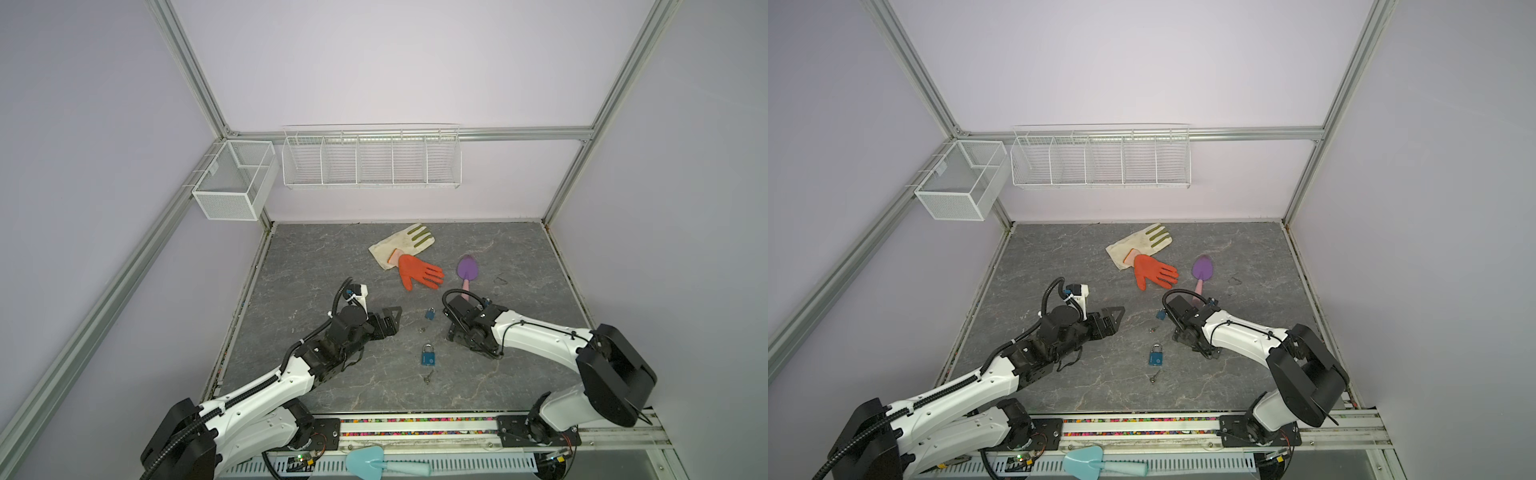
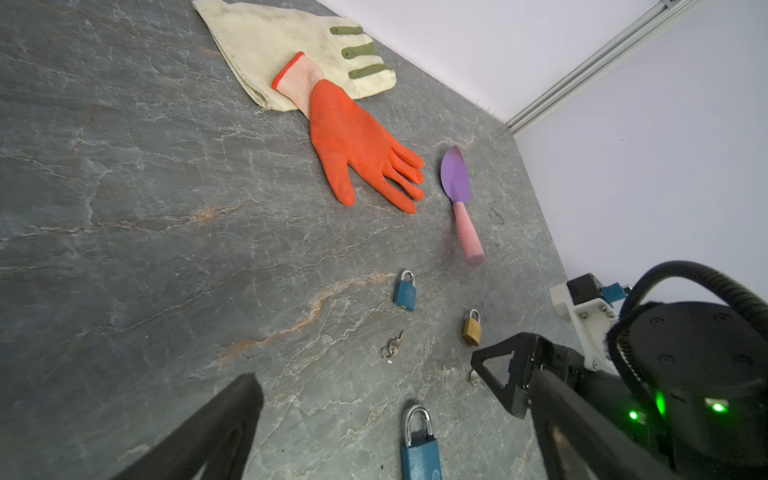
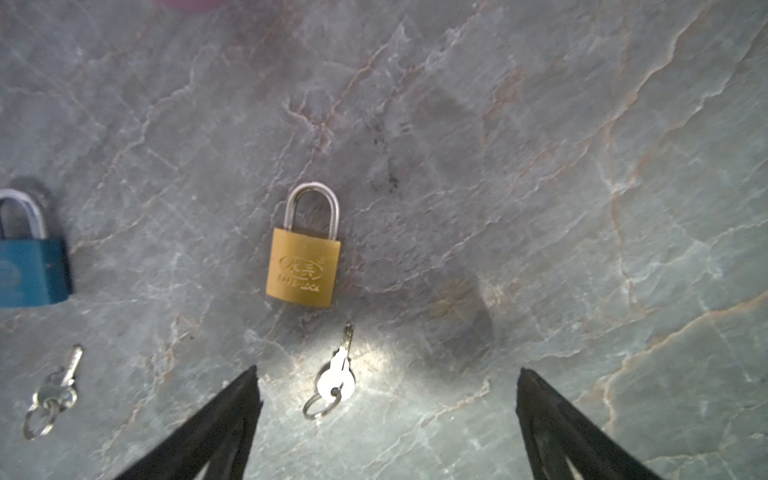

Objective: Unlock with the key
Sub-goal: 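Lower the right gripper onto the silver key beside the gold padlock and close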

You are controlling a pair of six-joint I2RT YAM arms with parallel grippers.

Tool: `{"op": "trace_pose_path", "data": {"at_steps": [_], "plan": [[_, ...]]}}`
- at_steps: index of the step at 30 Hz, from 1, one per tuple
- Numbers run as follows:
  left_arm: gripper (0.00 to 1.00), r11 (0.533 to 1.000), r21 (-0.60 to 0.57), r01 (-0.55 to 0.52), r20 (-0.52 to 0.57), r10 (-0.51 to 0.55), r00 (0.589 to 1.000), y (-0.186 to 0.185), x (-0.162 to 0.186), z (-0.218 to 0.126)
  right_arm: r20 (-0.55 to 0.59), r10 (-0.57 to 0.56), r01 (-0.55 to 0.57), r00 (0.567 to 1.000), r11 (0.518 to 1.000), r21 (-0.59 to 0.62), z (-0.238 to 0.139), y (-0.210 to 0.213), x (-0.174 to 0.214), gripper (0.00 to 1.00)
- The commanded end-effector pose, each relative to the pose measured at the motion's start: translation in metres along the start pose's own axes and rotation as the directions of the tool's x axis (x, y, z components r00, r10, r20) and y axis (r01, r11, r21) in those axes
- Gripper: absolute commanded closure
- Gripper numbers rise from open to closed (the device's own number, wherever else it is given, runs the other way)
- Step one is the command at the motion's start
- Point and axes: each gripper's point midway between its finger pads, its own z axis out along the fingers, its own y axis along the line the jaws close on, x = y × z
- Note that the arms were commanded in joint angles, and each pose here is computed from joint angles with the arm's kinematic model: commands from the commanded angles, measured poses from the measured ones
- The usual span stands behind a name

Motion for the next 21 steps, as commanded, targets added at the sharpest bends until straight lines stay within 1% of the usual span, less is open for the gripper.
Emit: {"op": "trace_pose_path", "data": {"at_steps": [1, 4, 7, 11, 18, 21], "plan": [[0.00, 1.000, 0.014, 0.012, 0.009, -0.012, 1.000, -0.010, -0.007, 0.001, 0.008, 0.013, -0.013, 1.000, 0.999, 0.045, -0.001, -0.005, 0.002, 0.02], [0.00, 1.000, 0.014, 0.013, -0.003, -0.013, 1.000, -0.011, -0.005, 0.004, 0.000, -0.006, 0.006, 1.000, 0.998, 0.055, -0.001, -0.006, 0.006, 0.00], [0.00, 1.000, 0.018, 0.014, -0.009, -0.014, 1.000, -0.014, -0.003, 0.006, 0.015, -0.040, 0.039, 0.999, 0.996, 0.077, -0.005, -0.008, 0.004, 0.02], [0.00, 1.000, 0.020, 0.012, -0.015, -0.012, 1.000, -0.017, -0.001, 0.009, 0.000, -0.071, 0.070, 0.998, 0.994, 0.083, -0.006, -0.012, 0.008, 0.05], [0.00, 1.000, 0.018, 0.010, -0.018, -0.010, 1.000, -0.018, 0.000, 0.013, -0.025, -0.098, 0.100, 0.995, 0.991, 0.093, -0.004, -0.019, 0.014, 0.07], [0.00, 1.000, 0.016, 0.008, -0.025, -0.007, 1.000, -0.019, 0.001, 0.014, -0.029, -0.105, 0.108, 0.994, 0.989, 0.100, -0.004, -0.020, 0.015, 0.09]]}}
